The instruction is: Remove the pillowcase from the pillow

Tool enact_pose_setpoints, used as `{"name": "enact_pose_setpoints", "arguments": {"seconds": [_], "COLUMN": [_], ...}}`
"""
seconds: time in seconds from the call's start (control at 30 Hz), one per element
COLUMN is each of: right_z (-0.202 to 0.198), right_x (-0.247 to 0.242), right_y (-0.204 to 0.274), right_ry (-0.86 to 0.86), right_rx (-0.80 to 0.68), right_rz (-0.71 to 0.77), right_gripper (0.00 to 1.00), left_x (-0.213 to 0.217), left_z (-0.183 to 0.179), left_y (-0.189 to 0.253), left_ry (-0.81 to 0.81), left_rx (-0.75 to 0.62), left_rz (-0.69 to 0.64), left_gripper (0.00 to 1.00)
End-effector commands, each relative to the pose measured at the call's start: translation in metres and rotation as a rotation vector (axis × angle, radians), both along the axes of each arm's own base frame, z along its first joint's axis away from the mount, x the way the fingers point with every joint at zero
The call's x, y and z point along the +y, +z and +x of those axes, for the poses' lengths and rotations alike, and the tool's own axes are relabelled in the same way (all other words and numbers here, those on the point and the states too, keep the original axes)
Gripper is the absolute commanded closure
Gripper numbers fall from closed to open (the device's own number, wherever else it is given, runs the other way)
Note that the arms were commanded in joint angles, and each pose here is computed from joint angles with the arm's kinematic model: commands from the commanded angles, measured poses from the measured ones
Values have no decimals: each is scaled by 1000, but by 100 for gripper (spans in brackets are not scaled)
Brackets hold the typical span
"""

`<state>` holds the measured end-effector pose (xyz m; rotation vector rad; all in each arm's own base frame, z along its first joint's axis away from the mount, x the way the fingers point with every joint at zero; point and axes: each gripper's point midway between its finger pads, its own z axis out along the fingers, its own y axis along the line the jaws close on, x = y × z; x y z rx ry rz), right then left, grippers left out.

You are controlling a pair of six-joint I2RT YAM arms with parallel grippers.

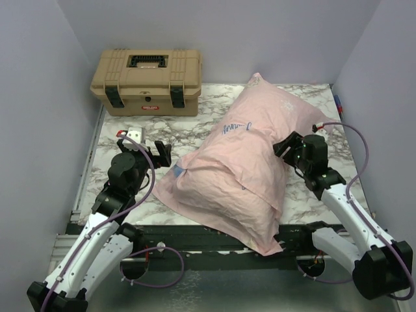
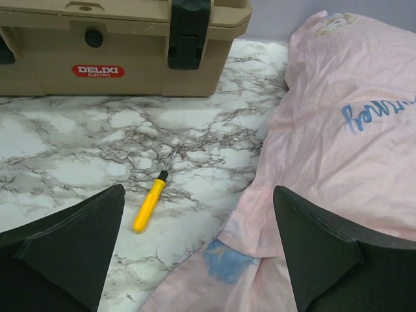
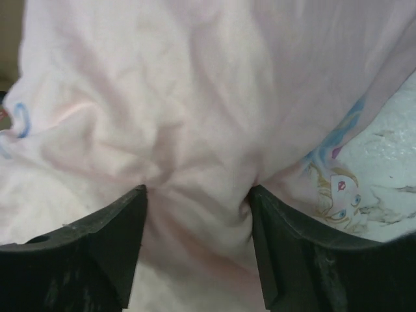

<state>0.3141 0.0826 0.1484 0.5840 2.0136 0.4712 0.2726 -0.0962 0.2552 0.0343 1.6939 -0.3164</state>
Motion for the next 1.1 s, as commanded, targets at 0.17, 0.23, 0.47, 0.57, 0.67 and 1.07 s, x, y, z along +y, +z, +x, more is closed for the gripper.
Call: {"name": "enact_pose_setpoints", "arguments": {"seconds": [0.17, 0.23, 0.47, 0.57, 0.67, 1.07], "right_z": [-39, -47, -75, -85, -96, -89], "right_x": [24, 36, 80, 96, 115, 178], "right_y": [49, 57, 70, 66, 63, -6], "right_ry": [342, 411, 680, 761, 846, 927], "right_rx": [17, -8, -47, -47, -47, 66], "right_rz": [-190, -204, -206, -222, -246, -508], "right_gripper": [19, 18, 0, 0, 0, 0], "left_x": [-6, -6, -7, -7, -5, -6], "left_z": [0, 0, 1, 2, 2, 3], "left_y": [-8, -8, -12, -12, -13, -17], "left_ry": [-30, -30, -33, -30, -23, -22], "left_rx": [34, 35, 50, 53, 56, 71], "left_rz": [12, 12, 19, 24, 26, 34], "left_gripper": [3, 3, 3, 3, 3, 4]}}
